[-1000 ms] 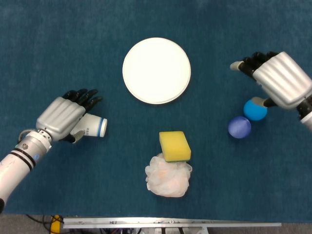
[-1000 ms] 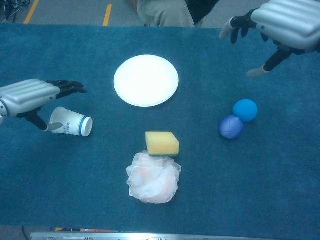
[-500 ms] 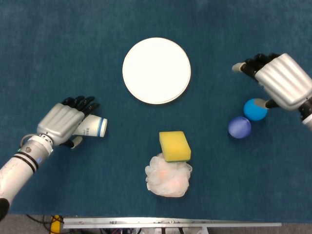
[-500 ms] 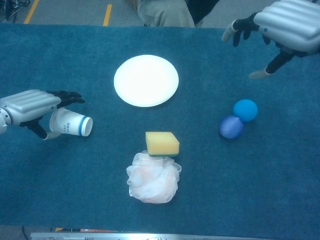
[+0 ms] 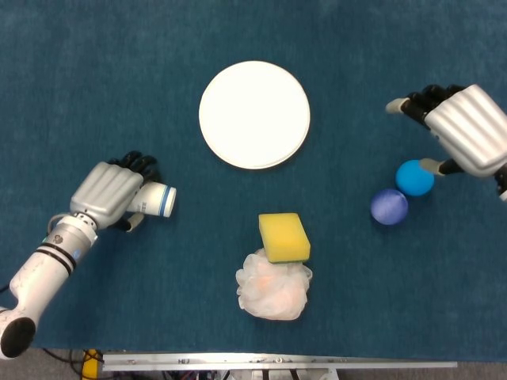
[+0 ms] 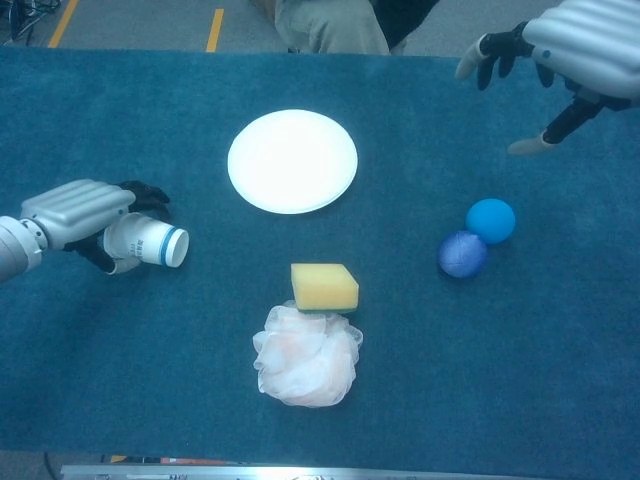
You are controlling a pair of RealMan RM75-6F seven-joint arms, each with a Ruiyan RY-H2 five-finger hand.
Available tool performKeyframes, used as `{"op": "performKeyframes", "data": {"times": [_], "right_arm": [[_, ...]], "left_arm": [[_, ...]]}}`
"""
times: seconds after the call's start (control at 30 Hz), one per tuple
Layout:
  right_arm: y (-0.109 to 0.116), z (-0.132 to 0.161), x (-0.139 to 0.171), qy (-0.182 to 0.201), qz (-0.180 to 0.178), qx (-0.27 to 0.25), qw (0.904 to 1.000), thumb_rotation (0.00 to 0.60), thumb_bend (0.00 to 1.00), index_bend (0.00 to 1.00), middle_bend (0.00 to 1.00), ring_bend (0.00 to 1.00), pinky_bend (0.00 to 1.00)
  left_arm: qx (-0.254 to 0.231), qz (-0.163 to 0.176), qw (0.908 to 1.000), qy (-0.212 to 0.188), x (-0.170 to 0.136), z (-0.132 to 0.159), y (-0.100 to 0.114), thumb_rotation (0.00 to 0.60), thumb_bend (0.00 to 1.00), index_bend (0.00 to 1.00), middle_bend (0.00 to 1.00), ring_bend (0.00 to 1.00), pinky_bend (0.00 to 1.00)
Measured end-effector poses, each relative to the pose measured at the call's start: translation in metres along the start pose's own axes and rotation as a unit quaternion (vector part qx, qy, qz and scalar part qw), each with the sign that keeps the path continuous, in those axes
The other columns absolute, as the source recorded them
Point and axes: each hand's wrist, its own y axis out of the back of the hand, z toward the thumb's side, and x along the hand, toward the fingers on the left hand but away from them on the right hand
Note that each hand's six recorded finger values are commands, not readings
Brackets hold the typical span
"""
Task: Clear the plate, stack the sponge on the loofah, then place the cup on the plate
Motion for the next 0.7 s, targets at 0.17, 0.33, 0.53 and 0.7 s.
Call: {"op": "performKeyframes", "data": {"times": [0.17,0.33,0.53,0.7], "right_arm": [[0.000,-0.002,0.001,-0.003,0.000,-0.003,1.0000,0.600,0.04,0.28,0.39,0.35,0.54],[-0.002,-0.004,0.003,-0.005,0.001,-0.008,1.0000,0.600,0.04,0.28,0.39,0.35,0.54],[-0.003,-0.005,0.006,-0.007,0.000,-0.008,0.9999,0.600,0.04,0.28,0.39,0.35,0.54],[-0.003,-0.007,0.010,-0.009,0.001,-0.007,0.9999,0.600,0.04,0.28,0.39,0.35,0.54]], "left_arm": [[-0.005,0.032,0.9995,-0.007,0.008,0.000,0.015,0.600,0.32,0.45,0.36,0.31,0.54],[-0.002,0.053,0.9984,-0.021,0.016,0.007,0.040,0.600,0.32,0.45,0.36,0.31,0.54],[-0.006,0.073,0.9960,-0.051,0.032,0.029,0.073,0.600,0.32,0.44,0.35,0.30,0.54],[-0.020,0.079,0.9941,-0.072,0.050,0.053,0.089,0.600,0.32,0.43,0.34,0.29,0.54]]}}
